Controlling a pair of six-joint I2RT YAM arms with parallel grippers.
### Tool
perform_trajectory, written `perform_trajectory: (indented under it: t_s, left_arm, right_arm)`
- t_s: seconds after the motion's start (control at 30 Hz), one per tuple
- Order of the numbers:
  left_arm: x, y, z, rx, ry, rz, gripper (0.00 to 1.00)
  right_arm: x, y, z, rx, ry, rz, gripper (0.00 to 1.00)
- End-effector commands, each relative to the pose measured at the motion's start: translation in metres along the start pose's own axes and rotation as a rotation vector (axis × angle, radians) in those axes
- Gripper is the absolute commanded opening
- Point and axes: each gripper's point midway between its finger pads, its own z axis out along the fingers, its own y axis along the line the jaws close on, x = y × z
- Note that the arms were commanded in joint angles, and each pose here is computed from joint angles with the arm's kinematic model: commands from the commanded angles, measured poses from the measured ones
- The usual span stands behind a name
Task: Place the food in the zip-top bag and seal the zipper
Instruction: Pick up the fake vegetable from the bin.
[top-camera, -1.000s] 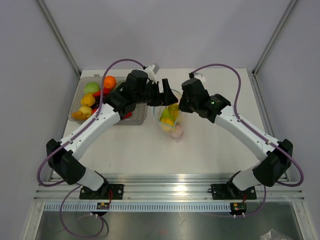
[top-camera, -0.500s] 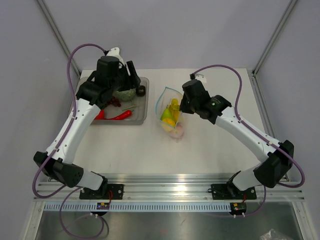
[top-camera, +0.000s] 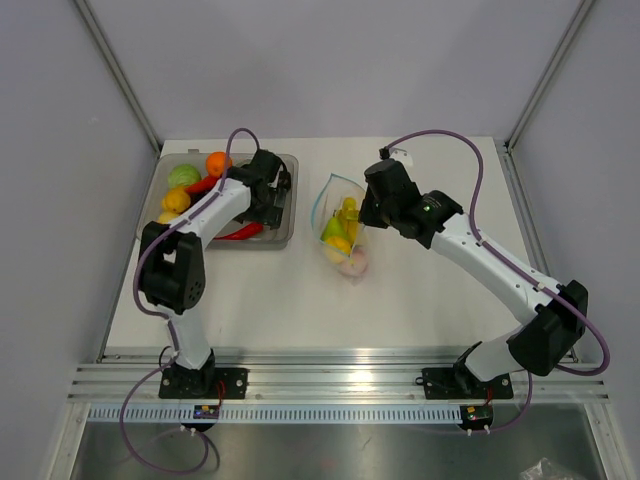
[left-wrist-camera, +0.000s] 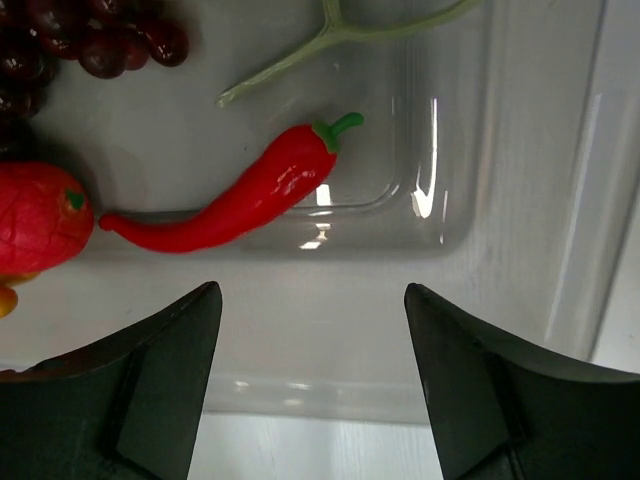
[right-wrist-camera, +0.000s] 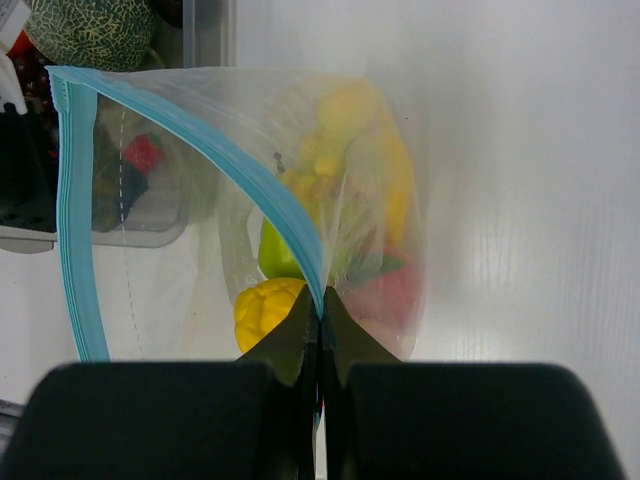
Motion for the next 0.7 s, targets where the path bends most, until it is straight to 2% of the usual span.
perform_trajectory:
  t_s: [0.0,0.07,0.27,0.4,0.47,0.57,0.67]
  left_arm:
    - [-0.025,0.009,0.015,0.005,-0.07,0.039,0.8]
    - [-0.025,0.009,0.025,0.026,-0.053,0.045,0.8]
    - [-0.015,0.013,0.053,0.031,0.04,0.177,0.81]
    - [-0.01,0.013,0.069,0.029,0.068,0.202,0.8]
    - [-0.005,0.014,0.078,0.015,0.087,0.215,0.76]
    - [-0.001,0.018,0.085,-0.007,0.109,0.219,0.64]
    - [-0.003,0.013,0.08,0.021,0.098,0.203,0.54]
  right_arm:
    - [-0.013,0.005,-0.003,-0.014,-0.032,-0.006,0.0]
    - [-0.013,0.003,-0.004,-0.006,-0.032,-0.011,0.01]
    - [-0.014,0.0,-0.005,0.011,-0.031,-0.028,0.0]
    - [-0.014,0.001,-0.004,0.008,-0.025,-0.024,0.0]
    - [-0.014,0.001,-0.006,0.01,-0.023,-0.023,0.01]
    - [-0.015,0.0,-0.008,0.016,-0.025,-0.027,0.01]
    - [-0.017,-0.001,-0.01,0.019,-0.033,-0.023,0.0]
